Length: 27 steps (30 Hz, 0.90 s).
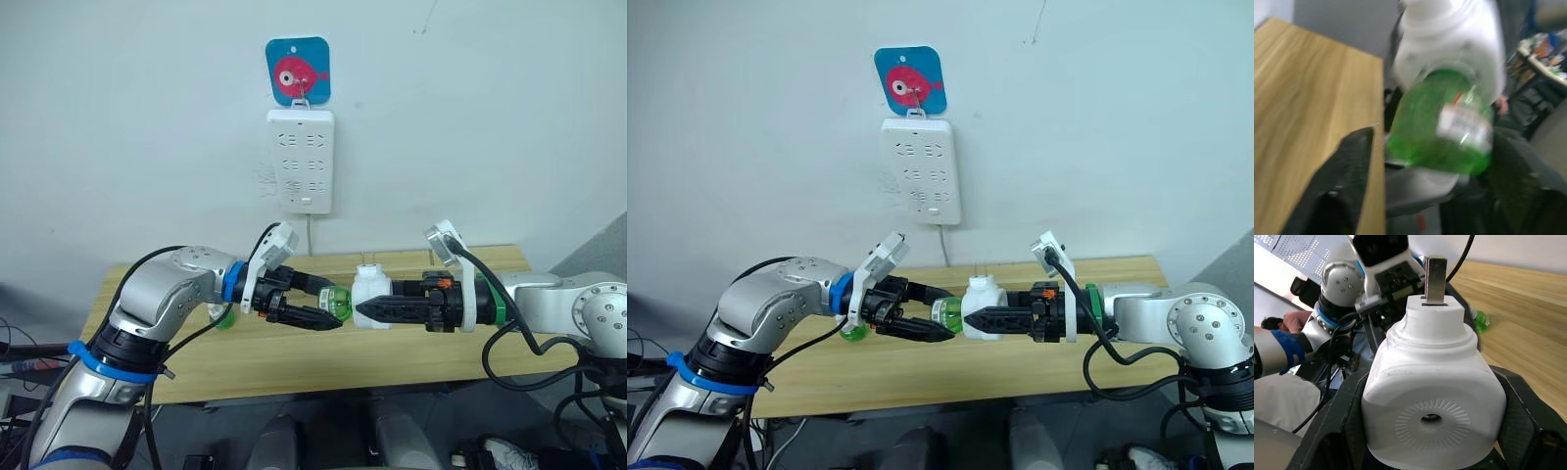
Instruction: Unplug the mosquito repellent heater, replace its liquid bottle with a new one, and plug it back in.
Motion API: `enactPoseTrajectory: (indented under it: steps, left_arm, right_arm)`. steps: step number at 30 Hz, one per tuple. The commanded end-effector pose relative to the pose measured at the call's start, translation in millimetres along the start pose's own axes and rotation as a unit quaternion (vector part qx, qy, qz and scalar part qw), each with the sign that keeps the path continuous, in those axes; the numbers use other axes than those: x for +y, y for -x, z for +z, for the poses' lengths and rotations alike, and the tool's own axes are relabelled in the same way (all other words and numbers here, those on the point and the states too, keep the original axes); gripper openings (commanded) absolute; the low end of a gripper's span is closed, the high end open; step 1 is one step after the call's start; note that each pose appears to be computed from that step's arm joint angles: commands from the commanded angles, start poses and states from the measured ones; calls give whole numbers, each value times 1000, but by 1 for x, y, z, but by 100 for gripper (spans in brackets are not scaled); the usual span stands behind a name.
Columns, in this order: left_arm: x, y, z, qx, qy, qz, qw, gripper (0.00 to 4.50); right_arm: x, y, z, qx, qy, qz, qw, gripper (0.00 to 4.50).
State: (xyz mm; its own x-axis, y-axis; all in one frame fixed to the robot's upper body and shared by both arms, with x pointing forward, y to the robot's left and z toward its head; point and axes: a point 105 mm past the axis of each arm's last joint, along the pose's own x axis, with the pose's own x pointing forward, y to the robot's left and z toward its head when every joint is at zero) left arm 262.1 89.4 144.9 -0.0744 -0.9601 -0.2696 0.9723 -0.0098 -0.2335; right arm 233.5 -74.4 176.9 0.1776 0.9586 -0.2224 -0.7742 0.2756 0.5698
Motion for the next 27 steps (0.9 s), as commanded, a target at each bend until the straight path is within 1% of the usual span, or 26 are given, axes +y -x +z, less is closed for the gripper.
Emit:
enactPoseTrajectory:
  steps: [1, 5, 7, 9, 10, 11, 12, 14, 17, 21, 23, 26, 27]
  left_arm:
    - [-3, 2, 1, 3, -47, 5, 999, 450]
    - [-2, 7, 0, -4, -56, 21, 998, 450]
    - [1, 13, 0, -6, -83, 40, 996, 450]
    - [6, 21, -3, -12, -178, 80, 981, 450]
    - [6, 23, -4, -14, -209, 90, 974, 450]
    - [7, 24, -3, -26, -250, 106, 962, 450]
    - [7, 25, -1, -41, -273, 120, 954, 450]
    - [2, 23, 2, -66, -325, 125, 935, 450]
    - [-4, 19, 1, -94, -363, 135, 917, 450]
    - [-7, 8, 5, -115, -384, 138, 906, 450]
    - [-3, 3, 8, -124, -388, 148, 901, 450]
    - [-4, -1, 19, -147, -413, 149, 886, 450]
    - [-5, -3, 22, -154, -415, 146, 885, 450]
  right_arm:
    - [6, 4, 11, -29, 4, 11, 1000, 298]
    - [4, 4, 12, -35, -3, 6, 999, 298]
    - [3, 5, 13, -38, -6, 3, 999, 298]
    - [1, 7, 14, -46, -13, -2, 999, 298]
    - [0, 7, 14, -48, -14, -3, 999, 298]
    - [0, 7, 15, -50, -15, -4, 999, 298]
    - [0, 7, 15, -51, -16, -4, 999, 298]
    - [0, 7, 15, -54, -19, -3, 998, 298]
    - [0, 7, 15, -52, -20, -2, 998, 298]
    - [0, 7, 16, -48, -17, 0, 999, 298]
    - [1, 6, 16, -46, -16, 2, 999, 298]
    - [1, 6, 16, -43, -15, 3, 999, 298]
    - [2, 6, 16, -42, -15, 3, 999, 298]
